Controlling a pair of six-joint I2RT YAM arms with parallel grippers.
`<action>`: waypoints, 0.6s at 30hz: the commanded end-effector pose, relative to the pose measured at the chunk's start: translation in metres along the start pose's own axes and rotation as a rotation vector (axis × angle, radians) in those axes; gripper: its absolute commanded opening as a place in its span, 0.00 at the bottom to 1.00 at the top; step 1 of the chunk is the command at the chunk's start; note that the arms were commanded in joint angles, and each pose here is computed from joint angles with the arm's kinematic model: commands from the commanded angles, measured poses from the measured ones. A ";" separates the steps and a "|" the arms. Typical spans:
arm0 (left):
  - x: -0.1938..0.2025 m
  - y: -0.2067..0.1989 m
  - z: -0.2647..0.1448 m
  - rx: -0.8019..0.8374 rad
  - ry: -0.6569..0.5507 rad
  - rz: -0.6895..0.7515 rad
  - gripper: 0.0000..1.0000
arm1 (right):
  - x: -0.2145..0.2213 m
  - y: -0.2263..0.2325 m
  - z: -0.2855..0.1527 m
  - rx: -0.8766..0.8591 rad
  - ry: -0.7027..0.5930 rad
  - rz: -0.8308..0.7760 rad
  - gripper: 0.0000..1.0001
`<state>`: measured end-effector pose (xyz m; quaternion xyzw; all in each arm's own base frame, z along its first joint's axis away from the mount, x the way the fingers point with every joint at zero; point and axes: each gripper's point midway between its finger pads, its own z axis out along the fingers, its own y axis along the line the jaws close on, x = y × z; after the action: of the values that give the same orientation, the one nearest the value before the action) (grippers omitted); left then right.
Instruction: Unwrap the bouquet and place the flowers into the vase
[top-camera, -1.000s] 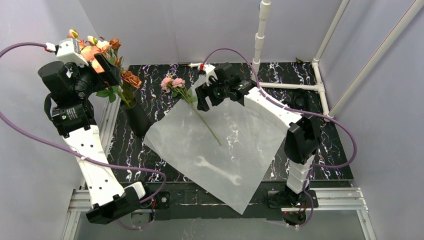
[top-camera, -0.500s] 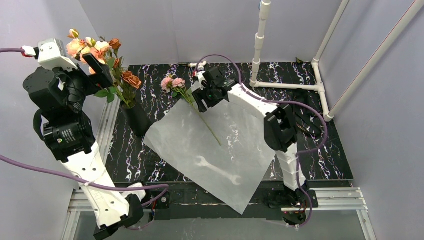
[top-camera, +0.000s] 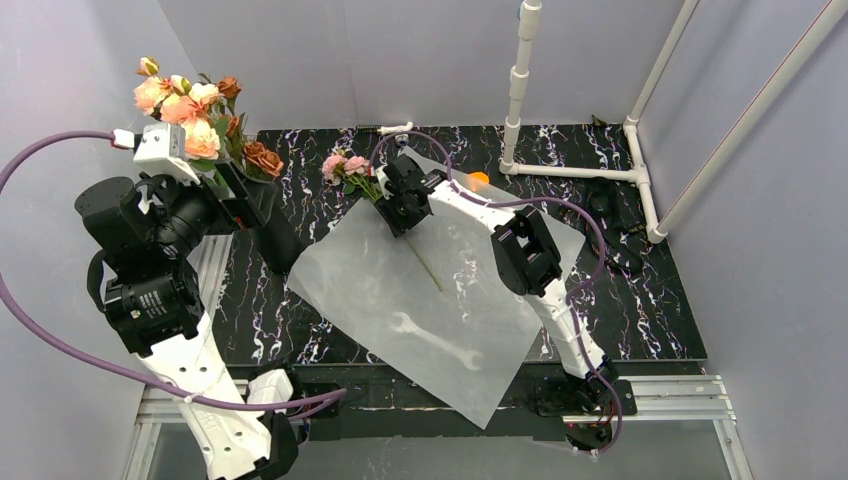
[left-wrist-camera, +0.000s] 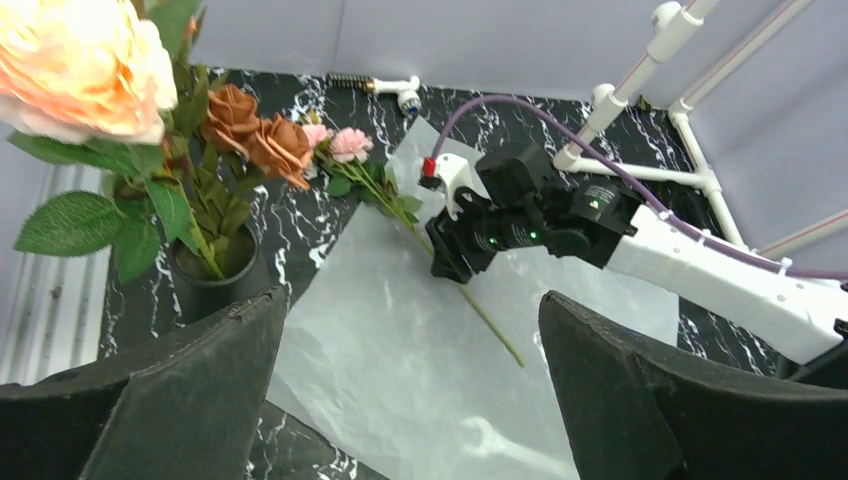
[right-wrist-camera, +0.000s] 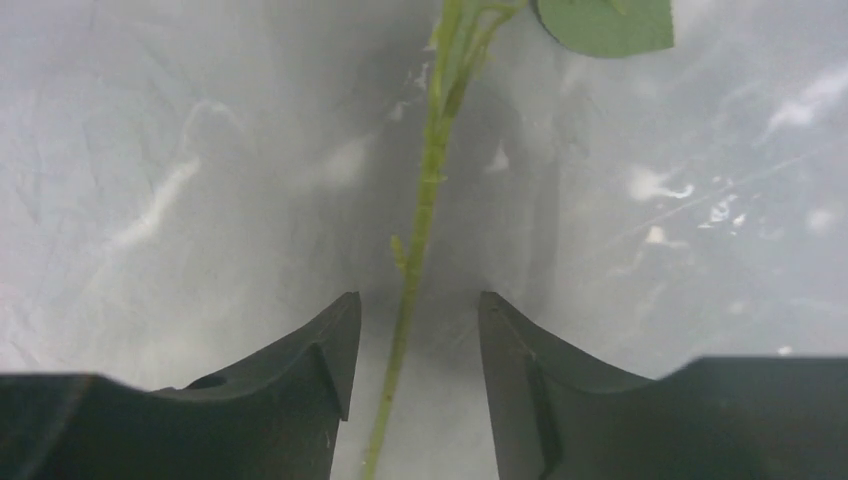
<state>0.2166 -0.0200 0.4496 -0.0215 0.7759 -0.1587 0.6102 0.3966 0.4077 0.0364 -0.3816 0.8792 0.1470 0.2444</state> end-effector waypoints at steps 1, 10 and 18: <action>0.019 -0.009 -0.005 0.046 0.048 -0.020 0.98 | -0.014 -0.001 0.005 0.020 -0.040 -0.013 0.48; 0.021 -0.025 -0.006 0.133 0.072 -0.058 0.98 | -0.041 0.004 -0.034 0.023 -0.121 0.047 0.01; 0.028 -0.044 -0.004 0.277 0.102 -0.092 0.98 | -0.112 0.026 -0.153 -0.084 -0.469 0.156 0.01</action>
<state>0.2035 -0.0509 0.4339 0.0121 0.7841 -0.2424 0.5712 0.3892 0.4105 0.0846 -0.3304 0.8839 0.1827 0.2759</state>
